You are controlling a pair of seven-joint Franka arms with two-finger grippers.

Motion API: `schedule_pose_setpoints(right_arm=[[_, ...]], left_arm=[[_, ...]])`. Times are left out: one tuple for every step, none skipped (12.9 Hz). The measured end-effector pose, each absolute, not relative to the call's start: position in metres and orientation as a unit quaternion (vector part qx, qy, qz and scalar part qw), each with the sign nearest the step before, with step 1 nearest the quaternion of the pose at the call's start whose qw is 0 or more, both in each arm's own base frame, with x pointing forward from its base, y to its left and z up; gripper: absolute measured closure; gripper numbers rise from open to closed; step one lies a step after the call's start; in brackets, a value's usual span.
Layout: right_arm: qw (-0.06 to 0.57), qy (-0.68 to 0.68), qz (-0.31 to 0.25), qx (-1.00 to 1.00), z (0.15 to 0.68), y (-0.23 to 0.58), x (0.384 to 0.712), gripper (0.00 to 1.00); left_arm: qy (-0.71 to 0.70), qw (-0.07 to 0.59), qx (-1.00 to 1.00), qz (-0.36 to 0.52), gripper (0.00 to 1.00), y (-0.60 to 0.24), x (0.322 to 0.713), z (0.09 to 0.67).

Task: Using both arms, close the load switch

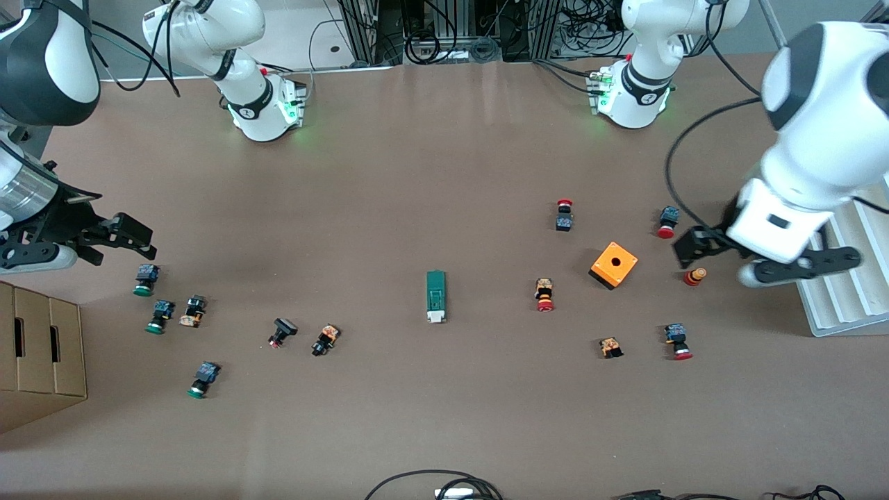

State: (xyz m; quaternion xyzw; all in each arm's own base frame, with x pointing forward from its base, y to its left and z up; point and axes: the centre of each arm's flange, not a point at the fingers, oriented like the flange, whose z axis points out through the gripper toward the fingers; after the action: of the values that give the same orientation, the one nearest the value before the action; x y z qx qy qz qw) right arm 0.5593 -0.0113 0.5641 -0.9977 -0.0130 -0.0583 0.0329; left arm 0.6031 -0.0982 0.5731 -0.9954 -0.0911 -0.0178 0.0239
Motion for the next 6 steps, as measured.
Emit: schedule_pose_setpoints(right_arm=[[0.033,-0.013,-0.058,-0.998,0.564,-0.011,0.559,0.00],[0.033,-0.013,-0.059,-0.998,0.564,-0.011,0.559,0.00],[0.033,-0.013,-0.059,-0.998,0.564,-0.011,0.559,0.00],[0.033,-0.013,-0.059,-0.998,0.564,-0.011,0.559,0.00],[0.033,-0.013,-0.059,-0.998,0.564,-0.011,0.559,0.00],[0.033,-0.013,-0.059,-0.998,0.564,-0.011,0.559,0.00]], left_arm=[[-0.095,0.028,-0.995,-0.010,0.00,-0.084,0.604,0.571],[-0.099,0.031,-0.995,0.002,0.00,-0.074,0.602,0.569],[-0.106,0.033,-0.994,0.011,0.00,-0.065,0.602,0.568],[-0.116,0.028,-0.993,0.016,0.00,-0.053,0.602,0.568],[-0.124,0.014,-0.992,0.023,0.00,-0.040,0.602,0.568],[-0.125,0.003,-0.992,0.029,0.00,-0.028,0.601,0.569]])
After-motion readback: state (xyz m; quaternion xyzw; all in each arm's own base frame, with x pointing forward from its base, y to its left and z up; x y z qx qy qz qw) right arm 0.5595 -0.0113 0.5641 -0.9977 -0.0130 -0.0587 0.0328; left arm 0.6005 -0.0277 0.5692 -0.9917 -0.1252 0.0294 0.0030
